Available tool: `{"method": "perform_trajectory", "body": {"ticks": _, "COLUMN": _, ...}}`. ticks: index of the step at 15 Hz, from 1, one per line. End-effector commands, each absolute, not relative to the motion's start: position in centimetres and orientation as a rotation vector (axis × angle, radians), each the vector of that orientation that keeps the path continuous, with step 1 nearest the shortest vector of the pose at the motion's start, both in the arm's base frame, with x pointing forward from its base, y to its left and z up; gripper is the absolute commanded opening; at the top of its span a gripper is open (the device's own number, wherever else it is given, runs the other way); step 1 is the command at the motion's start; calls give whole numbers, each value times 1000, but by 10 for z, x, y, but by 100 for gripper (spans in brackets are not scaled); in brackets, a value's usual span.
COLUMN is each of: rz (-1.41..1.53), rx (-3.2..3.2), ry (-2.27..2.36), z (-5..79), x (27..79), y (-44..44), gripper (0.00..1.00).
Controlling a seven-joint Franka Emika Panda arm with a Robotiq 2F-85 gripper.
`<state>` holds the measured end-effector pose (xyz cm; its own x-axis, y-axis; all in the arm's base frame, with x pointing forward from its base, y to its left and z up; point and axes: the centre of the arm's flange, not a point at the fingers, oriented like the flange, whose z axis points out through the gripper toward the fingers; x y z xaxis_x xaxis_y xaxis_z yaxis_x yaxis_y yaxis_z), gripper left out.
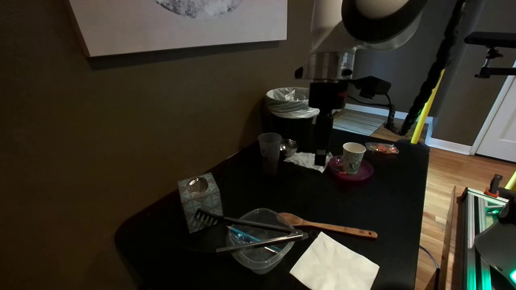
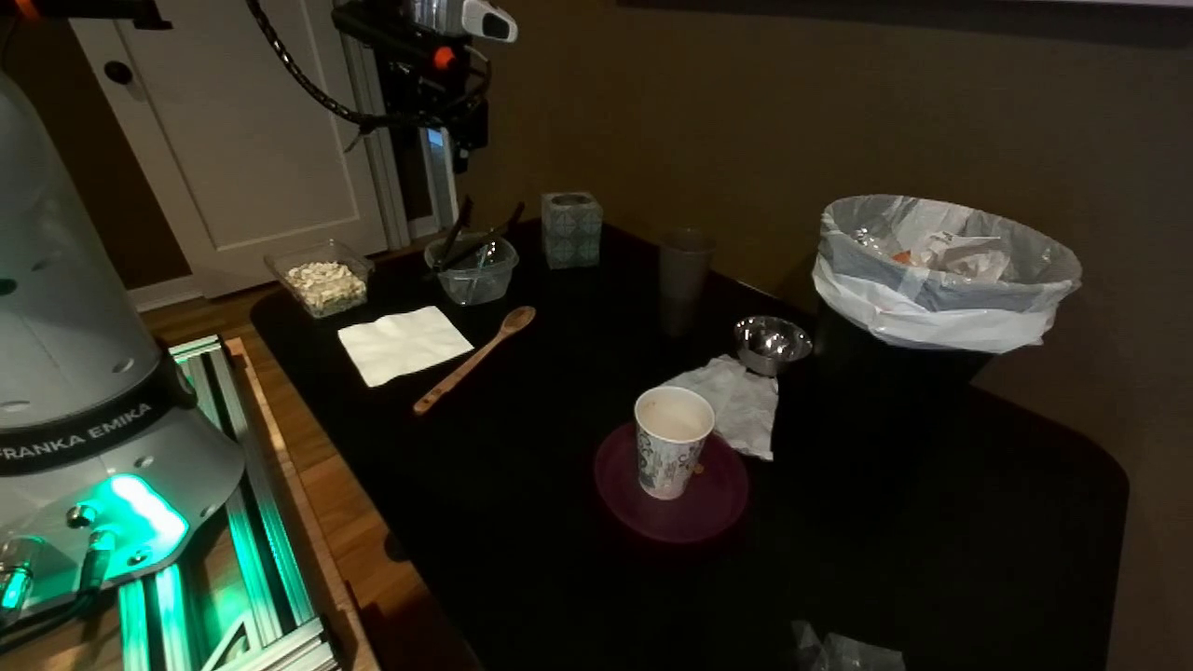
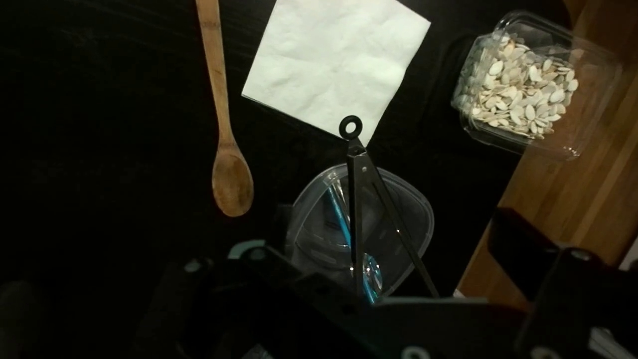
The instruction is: Put the wooden spoon on the bowl
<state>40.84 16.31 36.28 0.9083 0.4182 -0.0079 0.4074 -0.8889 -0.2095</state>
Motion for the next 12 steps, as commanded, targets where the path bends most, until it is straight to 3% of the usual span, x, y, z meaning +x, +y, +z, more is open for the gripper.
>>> {"method": "perform_trajectory", "body": {"ticks": 1, "rz": 57, "rx": -2901, "ry": -769, "z": 322, "x": 417, "y": 164, "gripper": 100}}
{"method": "perform_trajectory", "body": {"ticks": 8, "rz": 155, "rx": -2948, "ry": -759, "z": 237, "x": 404, "y": 141, "gripper": 100}}
{"method": "perform_trajectory", "body": {"ticks": 12, "rz": 175, "rx": -2942, "ry": -767, "z": 243, "x": 402, "y": 141, "gripper": 100}}
